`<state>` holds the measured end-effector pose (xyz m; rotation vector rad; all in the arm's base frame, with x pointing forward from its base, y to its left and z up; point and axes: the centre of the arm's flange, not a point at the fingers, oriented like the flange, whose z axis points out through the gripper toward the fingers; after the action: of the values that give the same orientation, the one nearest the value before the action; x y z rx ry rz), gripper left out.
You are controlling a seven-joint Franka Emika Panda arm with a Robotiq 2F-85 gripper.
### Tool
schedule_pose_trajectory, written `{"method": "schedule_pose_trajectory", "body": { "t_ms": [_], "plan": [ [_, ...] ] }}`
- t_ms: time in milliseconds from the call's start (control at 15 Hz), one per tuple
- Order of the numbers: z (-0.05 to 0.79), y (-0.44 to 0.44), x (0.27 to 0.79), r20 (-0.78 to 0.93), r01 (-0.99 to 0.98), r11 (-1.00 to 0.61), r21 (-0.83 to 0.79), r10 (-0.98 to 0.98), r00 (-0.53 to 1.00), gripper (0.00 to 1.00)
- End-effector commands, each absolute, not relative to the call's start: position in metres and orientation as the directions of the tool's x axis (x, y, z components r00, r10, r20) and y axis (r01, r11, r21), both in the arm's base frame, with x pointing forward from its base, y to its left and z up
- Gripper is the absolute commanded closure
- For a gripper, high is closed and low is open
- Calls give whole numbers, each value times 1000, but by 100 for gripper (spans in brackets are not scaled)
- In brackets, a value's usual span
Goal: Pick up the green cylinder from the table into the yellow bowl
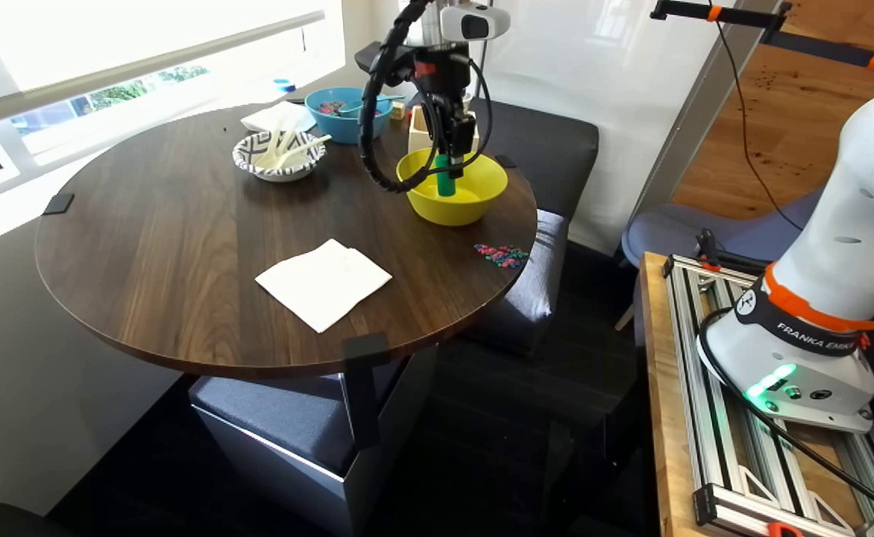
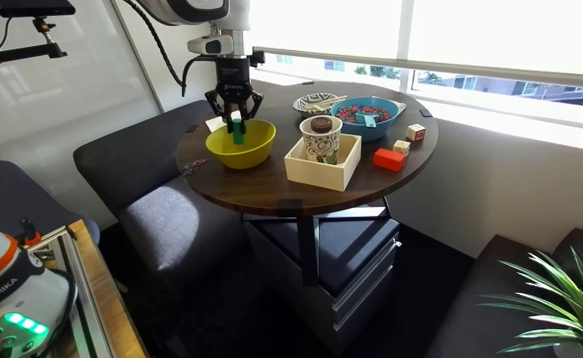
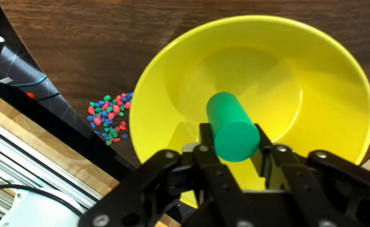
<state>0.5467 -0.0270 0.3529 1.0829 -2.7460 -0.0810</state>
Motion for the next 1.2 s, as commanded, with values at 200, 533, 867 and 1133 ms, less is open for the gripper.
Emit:
{"method": "schedule_pose_trajectory", "body": {
  "t_ms": [200,533,867,1133],
  "plan": [
    [337,-26,543,188,-577,816,35,-573,-798,92],
    [344,-32,544,185,-533,846,28,-528,-829,20],
    [389,-41,538,112,-482,876,-1,-479,-871,0],
    [408,-42,547,61,-498,867,-20,-496,-866,0]
  ]
}}
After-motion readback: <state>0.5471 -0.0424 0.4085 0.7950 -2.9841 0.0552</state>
